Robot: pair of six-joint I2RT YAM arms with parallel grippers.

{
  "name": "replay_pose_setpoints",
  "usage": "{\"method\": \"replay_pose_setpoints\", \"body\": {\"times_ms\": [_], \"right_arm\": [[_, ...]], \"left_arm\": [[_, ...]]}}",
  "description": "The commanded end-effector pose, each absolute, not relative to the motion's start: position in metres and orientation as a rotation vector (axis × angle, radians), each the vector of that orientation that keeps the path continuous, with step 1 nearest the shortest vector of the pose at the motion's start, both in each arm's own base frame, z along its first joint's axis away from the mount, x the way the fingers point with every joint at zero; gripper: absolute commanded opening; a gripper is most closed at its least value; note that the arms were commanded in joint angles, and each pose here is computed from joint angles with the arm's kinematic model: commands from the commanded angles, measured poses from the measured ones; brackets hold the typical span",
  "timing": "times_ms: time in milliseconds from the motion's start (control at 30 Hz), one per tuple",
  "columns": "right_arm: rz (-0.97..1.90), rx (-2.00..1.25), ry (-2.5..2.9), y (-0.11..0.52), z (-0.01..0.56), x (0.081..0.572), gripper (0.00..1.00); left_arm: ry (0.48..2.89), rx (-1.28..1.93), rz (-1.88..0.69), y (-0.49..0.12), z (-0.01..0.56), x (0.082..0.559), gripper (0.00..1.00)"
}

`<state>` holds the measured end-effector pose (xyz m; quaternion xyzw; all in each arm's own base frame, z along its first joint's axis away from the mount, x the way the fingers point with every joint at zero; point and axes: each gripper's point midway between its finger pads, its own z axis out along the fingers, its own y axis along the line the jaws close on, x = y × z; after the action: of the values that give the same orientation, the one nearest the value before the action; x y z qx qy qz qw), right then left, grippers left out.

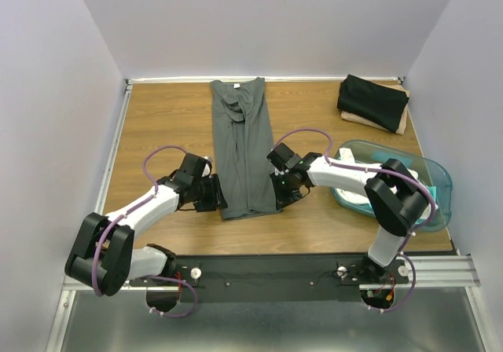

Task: Fold and stack the t-shirts
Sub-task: Fold the tshirt

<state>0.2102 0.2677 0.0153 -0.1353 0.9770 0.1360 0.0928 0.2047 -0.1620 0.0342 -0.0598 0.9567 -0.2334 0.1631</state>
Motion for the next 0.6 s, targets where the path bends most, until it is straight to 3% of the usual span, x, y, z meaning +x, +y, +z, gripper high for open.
{"method": "replay_pose_setpoints", "body": {"times_ms": [0, 567], "right_arm": [[0.372, -0.4, 2.953, 0.26, -0.001, 0.201, 0.2], [0.382, -0.411, 2.955, 0.263, -0.001, 0.202, 0.2]], "left_arm": [[2.736, -0.162, -0.733, -0.173, 0.035, 0.197, 0.53], [2.803, -0.18, -0.709, -0.175, 0.019, 0.181, 0.3]]}}
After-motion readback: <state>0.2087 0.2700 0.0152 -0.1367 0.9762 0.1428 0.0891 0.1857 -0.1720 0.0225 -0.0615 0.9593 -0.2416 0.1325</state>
